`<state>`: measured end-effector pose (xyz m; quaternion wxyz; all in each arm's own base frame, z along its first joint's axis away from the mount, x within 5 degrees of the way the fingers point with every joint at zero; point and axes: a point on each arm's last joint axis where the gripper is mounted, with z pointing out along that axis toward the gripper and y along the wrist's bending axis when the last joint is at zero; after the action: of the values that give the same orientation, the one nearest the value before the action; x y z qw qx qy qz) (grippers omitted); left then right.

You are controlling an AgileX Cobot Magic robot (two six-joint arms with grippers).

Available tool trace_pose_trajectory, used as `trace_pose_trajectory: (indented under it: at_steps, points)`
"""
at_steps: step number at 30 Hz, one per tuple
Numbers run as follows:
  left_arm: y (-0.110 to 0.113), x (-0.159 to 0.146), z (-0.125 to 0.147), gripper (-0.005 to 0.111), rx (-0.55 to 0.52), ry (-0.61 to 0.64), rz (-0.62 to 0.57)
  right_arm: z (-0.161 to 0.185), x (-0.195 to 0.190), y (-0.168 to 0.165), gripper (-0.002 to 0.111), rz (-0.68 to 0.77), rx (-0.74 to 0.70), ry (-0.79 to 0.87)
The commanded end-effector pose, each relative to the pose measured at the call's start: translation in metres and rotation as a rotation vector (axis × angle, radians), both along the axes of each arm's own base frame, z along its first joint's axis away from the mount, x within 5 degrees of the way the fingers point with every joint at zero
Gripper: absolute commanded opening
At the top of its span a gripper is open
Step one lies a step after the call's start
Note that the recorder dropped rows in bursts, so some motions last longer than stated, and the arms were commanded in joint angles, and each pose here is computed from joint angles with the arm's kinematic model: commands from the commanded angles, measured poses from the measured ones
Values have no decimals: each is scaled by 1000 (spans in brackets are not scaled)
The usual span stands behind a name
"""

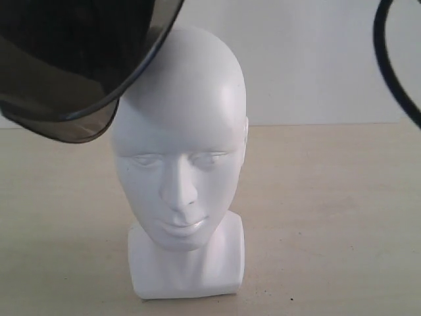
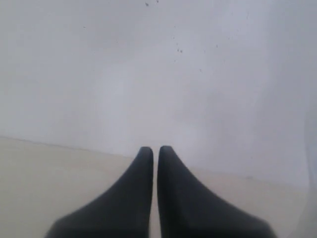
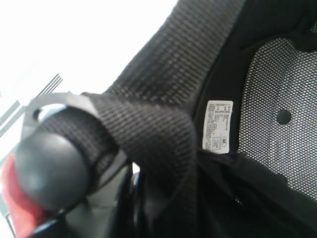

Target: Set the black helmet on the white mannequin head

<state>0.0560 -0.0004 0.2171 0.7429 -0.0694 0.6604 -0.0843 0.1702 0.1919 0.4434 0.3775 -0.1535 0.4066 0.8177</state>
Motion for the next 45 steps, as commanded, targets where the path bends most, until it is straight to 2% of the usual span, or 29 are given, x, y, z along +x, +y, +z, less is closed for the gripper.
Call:
trace_pose_trajectory:
  at_steps: [1, 3, 5, 12, 14, 17, 21, 25, 28, 31, 33, 45]
  points:
    - [1, -2, 9, 4, -222, -113, -31, 14, -7, -3, 0, 12, 101, -66]
    - [1, -3, 14, 4, -299, -162, -48, 14, -7, -3, 0, 0, 100, -79]
    - [1, -4, 18, 4, -332, -192, -61, 14, -7, -3, 0, -11, 103, -88]
    - [-4, -18, 66, 4, -212, -331, -108, 13, -1, -3, 0, -41, 127, -76]
    - [-5, -14, 74, 4, -203, -314, -121, 10, 6, 0, 0, -44, 147, -28]
    - [-10, -2, 82, 4, -163, -290, -161, 3, 13, 8, 0, -31, 164, 35]
    - [-22, 16, 99, 4, -92, -304, -275, -5, 17, 17, 0, -39, 135, 27]
    - [-35, 55, 139, 4, -52, -285, -422, -6, 17, 17, 0, -44, 133, 26]
    - [-49, 83, 174, 4, 35, -281, -571, -29, 23, 14, 0, -85, 127, 121]
    - [-56, 100, 194, 4, 71, -252, -655, -51, 22, 14, 0, -108, 73, 150]
    - [-60, 108, 197, 4, 117, -246, -702, -53, 18, 10, 0, -136, 62, 126]
    - [-63, 125, 186, 4, 143, -186, -731, -62, 8, -3, 0, -265, 53, 60]
